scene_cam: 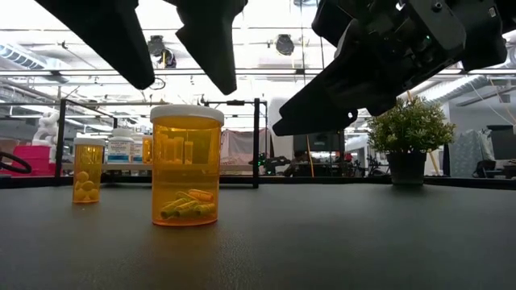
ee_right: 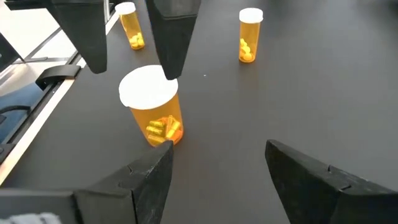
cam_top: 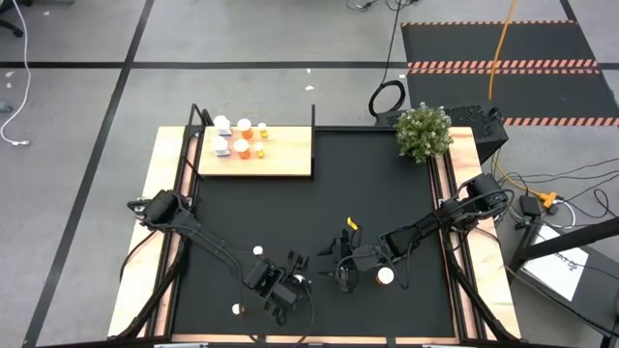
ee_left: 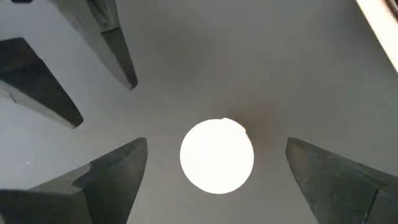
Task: Pick and place medicine bottles onto shelf by color
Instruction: Put the large orange pill bottle on the shelf
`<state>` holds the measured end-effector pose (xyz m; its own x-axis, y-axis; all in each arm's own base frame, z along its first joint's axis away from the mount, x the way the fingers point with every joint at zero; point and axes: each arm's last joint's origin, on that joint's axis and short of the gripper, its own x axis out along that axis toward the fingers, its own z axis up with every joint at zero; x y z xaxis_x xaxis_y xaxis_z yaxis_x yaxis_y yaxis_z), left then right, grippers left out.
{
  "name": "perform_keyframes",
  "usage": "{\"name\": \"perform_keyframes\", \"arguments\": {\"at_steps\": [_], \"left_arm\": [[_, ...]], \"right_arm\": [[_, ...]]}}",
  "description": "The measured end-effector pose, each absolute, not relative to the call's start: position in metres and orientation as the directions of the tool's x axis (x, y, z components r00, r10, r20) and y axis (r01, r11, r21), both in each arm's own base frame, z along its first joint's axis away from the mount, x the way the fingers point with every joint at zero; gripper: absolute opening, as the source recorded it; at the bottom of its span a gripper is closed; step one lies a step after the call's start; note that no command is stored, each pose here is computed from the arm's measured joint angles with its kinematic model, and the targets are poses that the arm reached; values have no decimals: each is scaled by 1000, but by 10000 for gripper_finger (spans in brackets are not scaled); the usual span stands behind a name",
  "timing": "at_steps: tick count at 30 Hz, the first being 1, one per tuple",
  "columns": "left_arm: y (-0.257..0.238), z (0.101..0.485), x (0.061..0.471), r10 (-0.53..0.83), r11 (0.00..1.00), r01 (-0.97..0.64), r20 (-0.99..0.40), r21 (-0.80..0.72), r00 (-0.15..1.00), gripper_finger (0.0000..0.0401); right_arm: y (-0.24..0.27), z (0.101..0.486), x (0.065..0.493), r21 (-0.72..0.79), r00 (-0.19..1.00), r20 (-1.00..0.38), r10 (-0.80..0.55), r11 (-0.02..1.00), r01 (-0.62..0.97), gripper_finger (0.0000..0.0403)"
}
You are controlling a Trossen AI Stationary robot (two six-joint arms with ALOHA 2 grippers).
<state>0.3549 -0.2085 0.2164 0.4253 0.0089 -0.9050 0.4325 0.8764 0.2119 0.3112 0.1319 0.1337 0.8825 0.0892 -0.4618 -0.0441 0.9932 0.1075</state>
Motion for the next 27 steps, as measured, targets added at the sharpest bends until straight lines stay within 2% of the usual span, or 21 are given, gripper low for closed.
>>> {"name": "perform_keyframes", "arguments": {"at_steps": [27], "left_arm": [[-201, 201, 362, 7, 871, 456, -931, 185, 365, 381]], "right_arm": [[132, 133, 311, 107, 881, -465, 89, 993, -44, 249]]}}
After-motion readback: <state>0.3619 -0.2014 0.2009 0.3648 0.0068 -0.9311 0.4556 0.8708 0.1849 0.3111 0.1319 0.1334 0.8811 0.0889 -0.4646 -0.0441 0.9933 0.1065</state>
